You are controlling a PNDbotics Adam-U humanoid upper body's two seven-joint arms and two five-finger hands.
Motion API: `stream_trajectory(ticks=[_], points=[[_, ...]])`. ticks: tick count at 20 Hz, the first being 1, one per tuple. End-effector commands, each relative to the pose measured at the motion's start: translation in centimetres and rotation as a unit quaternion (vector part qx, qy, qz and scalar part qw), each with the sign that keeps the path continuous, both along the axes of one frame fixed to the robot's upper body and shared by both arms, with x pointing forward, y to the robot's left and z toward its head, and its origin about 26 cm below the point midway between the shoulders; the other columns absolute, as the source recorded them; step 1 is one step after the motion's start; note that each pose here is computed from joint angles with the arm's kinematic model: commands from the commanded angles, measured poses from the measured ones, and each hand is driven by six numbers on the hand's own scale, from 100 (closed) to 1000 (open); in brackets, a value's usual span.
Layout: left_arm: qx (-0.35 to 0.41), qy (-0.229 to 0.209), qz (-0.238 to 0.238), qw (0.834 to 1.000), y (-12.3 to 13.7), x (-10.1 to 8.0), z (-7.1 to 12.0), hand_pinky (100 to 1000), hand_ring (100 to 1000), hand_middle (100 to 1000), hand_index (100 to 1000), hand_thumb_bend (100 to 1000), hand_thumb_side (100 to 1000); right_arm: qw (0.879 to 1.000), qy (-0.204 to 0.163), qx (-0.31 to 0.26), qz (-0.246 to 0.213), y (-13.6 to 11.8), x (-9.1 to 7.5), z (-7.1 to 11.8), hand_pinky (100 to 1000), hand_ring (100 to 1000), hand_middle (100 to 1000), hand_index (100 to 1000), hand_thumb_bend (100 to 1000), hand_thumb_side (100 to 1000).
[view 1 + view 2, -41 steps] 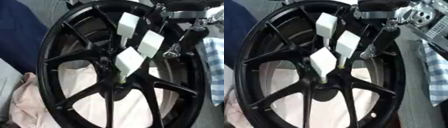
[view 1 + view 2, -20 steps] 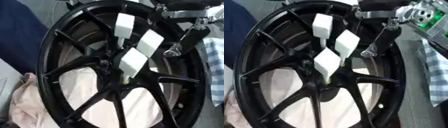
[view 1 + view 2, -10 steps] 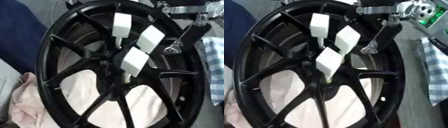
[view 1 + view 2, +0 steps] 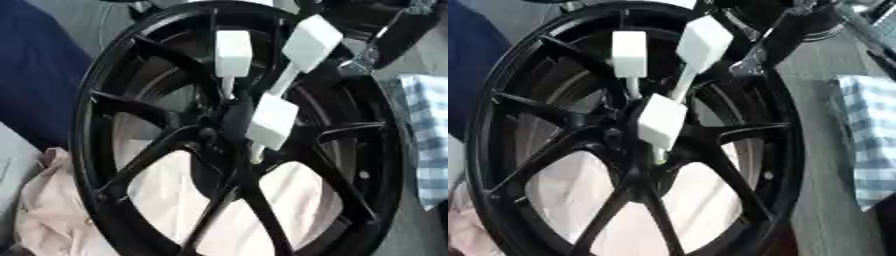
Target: Pull the pin out of the wheel hub.
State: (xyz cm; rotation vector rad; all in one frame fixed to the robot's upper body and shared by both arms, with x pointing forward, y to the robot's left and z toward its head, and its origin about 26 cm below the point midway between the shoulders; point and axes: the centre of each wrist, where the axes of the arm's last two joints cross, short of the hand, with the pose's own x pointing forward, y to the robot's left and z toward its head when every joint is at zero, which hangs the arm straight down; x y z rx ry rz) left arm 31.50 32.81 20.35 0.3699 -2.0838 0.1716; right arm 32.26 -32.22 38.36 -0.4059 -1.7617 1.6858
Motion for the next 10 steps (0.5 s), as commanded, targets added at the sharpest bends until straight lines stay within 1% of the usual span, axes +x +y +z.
stream_trajectory(ticks=[1, 4, 5, 8, 10], points=[[0.011, -0.012, 0.01, 1.0, 0.5, -0.3, 0.8, 773, 602, 535, 722, 156, 747, 0.999, -0.023, 0.022, -0.019, -1.7, -0.9, 1.9, 743, 494, 251, 464, 324, 100], [0.011, -0.012, 0.01, 1.0, 0.5, -0.3, 0.8, 773, 602, 535, 722, 156, 747, 0.999, -0.026, 0.03, -0.021, -1.9, -1.1, 2.0, 743, 494, 251, 464, 324, 100], [0.009, -0.009, 0.013, 1.0, 0.6, -0.3, 0.6, 772, 602, 535, 722, 156, 746, 0.999, -0.025, 0.034, -0.03, -2.4, -1.2, 2.0, 745, 485, 235, 462, 317, 100], [0.001, 0.001, 0.037, 0.999, 1.5, -0.8, -0.3, 772, 602, 535, 722, 156, 746, 0.993, -0.017, 0.08, -0.087, -5.6, -1.2, 1.9, 746, 488, 245, 474, 311, 100], [0.0, 0.001, 0.042, 0.999, 1.7, -0.9, -0.5, 772, 602, 535, 722, 156, 746, 0.986, -0.027, 0.12, -0.112, -8.1, -1.2, 2.0, 746, 488, 245, 474, 311, 100]])
